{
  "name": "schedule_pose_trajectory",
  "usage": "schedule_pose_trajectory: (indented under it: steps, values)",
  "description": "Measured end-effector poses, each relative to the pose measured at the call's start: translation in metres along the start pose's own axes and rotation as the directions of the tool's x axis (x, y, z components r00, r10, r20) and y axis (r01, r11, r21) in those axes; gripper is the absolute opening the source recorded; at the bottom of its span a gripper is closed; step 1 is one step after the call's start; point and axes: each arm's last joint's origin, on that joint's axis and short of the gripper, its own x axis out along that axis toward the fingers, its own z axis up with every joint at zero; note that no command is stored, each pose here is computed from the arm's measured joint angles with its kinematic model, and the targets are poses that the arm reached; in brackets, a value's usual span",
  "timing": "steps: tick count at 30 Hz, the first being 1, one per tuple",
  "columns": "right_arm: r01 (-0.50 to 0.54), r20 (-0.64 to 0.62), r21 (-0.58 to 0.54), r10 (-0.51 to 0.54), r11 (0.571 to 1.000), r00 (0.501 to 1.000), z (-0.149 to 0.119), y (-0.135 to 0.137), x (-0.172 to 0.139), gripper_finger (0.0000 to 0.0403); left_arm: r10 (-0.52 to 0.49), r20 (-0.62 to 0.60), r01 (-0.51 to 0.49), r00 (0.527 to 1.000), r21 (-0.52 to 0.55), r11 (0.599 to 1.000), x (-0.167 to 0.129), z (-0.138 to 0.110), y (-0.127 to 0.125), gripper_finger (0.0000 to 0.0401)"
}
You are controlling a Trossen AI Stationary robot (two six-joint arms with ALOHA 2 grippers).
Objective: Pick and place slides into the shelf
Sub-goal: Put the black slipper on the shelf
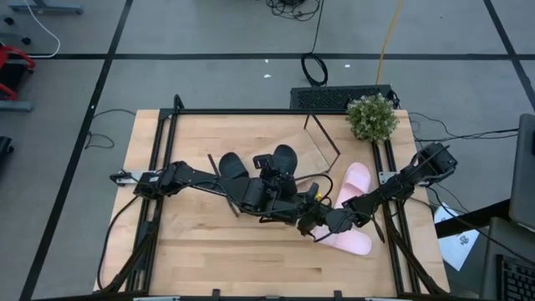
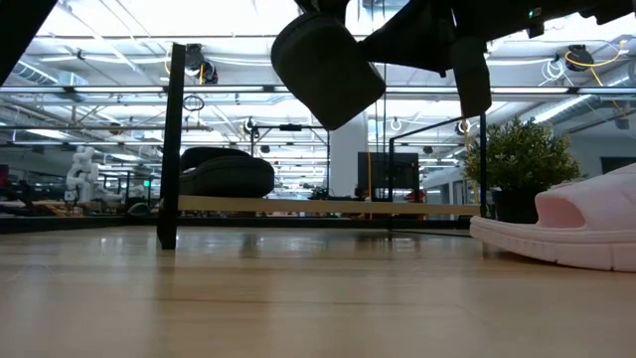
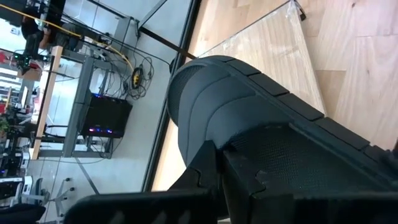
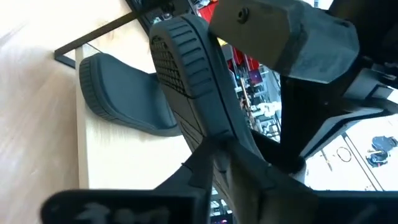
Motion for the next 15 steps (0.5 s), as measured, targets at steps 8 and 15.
schedule_pose_trajectory:
  steps: [8,15]
  values:
    - [0.058,-0.094,-0.008,-0.058,0.998,0.994,-0.0020,-0.0011,-0.0016,0.0141,-0.011,-0.003,0.011,1.000,-0.001,1.000,-0.0003,-0.0001,-0.0006,0.0000]
    - [0.054,-0.120,-0.035,-0.058,0.998,0.991,-0.0041,0.0004,-0.0015,0.0206,-0.021,-0.005,0.021,1.000,-0.002,1.000,-0.0009,-0.0003,-0.0014,0.0000]
